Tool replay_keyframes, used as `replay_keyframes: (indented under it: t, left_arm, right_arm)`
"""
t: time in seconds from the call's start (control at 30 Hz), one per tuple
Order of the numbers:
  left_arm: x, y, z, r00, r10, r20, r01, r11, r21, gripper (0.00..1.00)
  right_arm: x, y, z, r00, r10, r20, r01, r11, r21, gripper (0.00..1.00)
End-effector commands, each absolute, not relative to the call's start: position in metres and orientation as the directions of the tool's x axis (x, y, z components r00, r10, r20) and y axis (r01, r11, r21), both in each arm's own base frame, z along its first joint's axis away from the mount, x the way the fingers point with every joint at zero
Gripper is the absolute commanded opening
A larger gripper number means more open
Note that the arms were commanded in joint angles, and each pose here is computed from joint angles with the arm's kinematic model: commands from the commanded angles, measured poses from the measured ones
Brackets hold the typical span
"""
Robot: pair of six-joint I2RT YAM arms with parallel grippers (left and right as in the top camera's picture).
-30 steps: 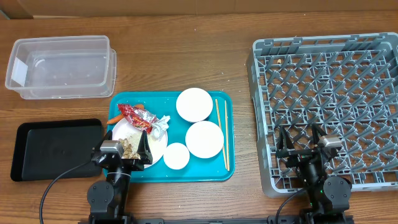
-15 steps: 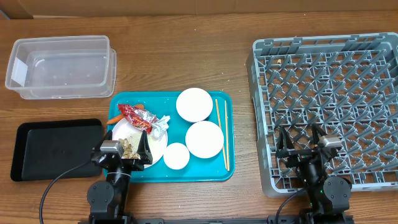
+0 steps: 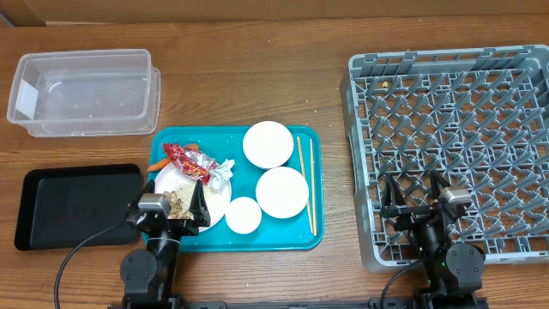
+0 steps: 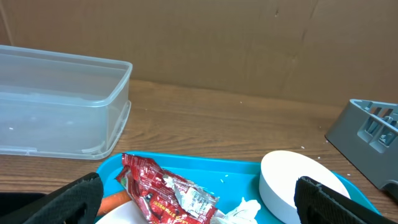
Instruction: Sort waste into correct bins and load items into the dishwasher
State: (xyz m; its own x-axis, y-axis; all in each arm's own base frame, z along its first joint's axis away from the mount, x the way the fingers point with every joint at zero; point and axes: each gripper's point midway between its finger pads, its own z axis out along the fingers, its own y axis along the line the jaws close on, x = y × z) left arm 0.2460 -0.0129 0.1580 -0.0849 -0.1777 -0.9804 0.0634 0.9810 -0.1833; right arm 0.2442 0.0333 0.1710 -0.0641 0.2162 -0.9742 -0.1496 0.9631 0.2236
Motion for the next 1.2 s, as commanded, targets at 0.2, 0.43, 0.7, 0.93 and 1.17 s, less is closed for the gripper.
replay_keyframes:
  t: [0.2, 0.43, 0.7, 0.93, 1.17]
  left_arm:
    - [0.246, -0.016, 0.158, -0.083, -0.155, -0.984, 0.081, 0.983, -0.162, 1.00]
    - [0.246, -0.014, 0.157, -0.083, -0.156, -0.984, 0.070, 0.984, -0.162, 1.00]
    - [0.244, -0.014, 0.166, -0.077, -0.230, -0.970, 0.063, 0.970, -0.235, 1.00]
    - [0.232, -0.014, 0.201, -0.124, -0.230, -0.965, 0.051, 0.970, -0.237, 1.00]
    - [0.231, -0.014, 0.214, -0.325, -0.225, -0.919, 0.003, 0.971, -0.239, 1.00]
  right_arm:
    - [0.245, 0.029, 0.171, -0.050, 0.214, -0.976, -0.130, 0.967, 0.218, 1.00]
    - [0.245, 0.029, 0.170, -0.053, 0.227, -0.973, -0.131, 0.964, 0.232, 1.00]
    - [0.241, 0.032, 0.183, -0.059, 0.282, -0.958, -0.147, 0.946, 0.288, 1.00]
    - [0.233, 0.028, 0.203, -0.172, 0.275, -0.946, -0.091, 0.952, 0.293, 1.00]
    - [0.230, 0.028, 0.238, -0.298, 0.266, -0.917, -0.052, 0.955, 0.293, 1.00]
